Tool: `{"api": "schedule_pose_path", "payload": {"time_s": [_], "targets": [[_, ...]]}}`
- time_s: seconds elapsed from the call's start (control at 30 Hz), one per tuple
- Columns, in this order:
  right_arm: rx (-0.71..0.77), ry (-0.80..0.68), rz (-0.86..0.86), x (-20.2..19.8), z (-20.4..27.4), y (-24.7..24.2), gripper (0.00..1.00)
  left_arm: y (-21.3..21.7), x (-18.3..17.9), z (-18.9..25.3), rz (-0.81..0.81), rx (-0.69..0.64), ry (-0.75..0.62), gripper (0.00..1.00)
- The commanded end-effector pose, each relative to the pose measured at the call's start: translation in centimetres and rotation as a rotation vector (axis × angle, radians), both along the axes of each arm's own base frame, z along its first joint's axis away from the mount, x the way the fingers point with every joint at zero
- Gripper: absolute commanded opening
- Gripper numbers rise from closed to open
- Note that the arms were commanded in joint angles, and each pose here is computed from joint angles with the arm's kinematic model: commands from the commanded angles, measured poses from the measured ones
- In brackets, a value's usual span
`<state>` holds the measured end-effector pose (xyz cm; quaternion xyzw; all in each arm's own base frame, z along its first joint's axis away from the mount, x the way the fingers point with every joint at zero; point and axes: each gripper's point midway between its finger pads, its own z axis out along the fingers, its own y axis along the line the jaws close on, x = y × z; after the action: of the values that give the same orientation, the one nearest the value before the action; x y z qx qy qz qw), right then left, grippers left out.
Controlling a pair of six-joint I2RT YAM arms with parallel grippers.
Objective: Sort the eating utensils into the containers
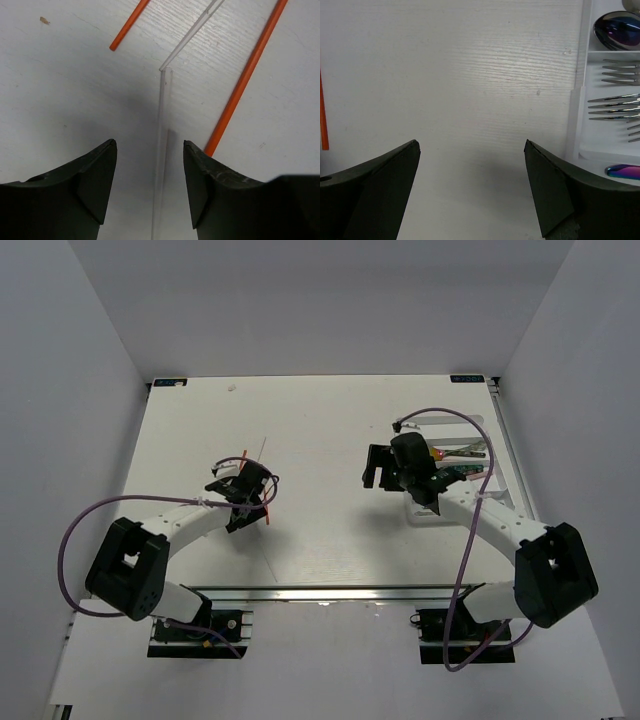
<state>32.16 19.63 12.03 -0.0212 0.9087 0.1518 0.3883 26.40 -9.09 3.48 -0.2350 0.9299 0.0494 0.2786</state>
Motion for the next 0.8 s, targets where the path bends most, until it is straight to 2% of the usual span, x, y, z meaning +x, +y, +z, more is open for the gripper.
{"api": "schedule_pose_path", "payload": {"time_s": [0.0,0.1,0.13,0.2,0.3,0.33,0.37,0.43,0.47,0.53,0.7,0.77], "targets": [[0.027,-0.048,0.061,-0.6,1.0,1.1,0.89,-0.5,1.2,0.1,0.02,-0.016,-0.044,0.66],[0.032,-0.043,0.077,-1.1,0.6,1.5,0.89,-0.6,1.2,-1.0,0.023,-0.008,-0.018,0.64],[0.032,-0.038,0.077,-1.2,0.4,1.5,0.89,-0.5,0.9,-1.4,0.025,-0.007,-0.004,0.57],[0.035,-0.04,0.08,-1.3,0.5,1.7,0.89,-0.6,0.5,-2.3,0.04,-0.013,0.024,0.54],[0.047,-0.049,0.081,-1.4,0.8,1.8,0.89,-0.2,-0.3,-3.2,0.051,0.0,0.054,0.44],[0.057,-0.058,0.08,-1.4,1.2,1.9,0.89,-0.1,-0.5,-3.4,0.051,0.006,0.061,0.39],[0.061,-0.058,0.077,-1.5,1.1,1.8,0.89,0.1,-0.8,-3.7,0.052,0.011,0.072,0.31],[0.077,-0.068,0.079,-1.6,1.5,1.9,0.89,-0.2,-1.2,-3.9,0.042,-0.008,0.084,0.22],[0.08,-0.066,0.083,-1.8,1.5,2.0,0.89,-0.2,-1.4,-4.1,0.041,-0.014,0.09,0.12],[0.096,-0.072,0.099,-1.9,1.7,2.2,0.89,-0.3,-2.0,-4.1,0.035,-0.036,0.094,0.03],[0.167,-0.042,0.251,-3.5,0.9,4.6,0.89,-0.2,-3.1,-2.9,0.026,-0.073,0.072,0.0],[0.293,-0.073,0.382,-4.4,2.2,7.4,0.89,-0.7,-3.0,-1.2,0.004,-0.111,0.025,0.0]]}}
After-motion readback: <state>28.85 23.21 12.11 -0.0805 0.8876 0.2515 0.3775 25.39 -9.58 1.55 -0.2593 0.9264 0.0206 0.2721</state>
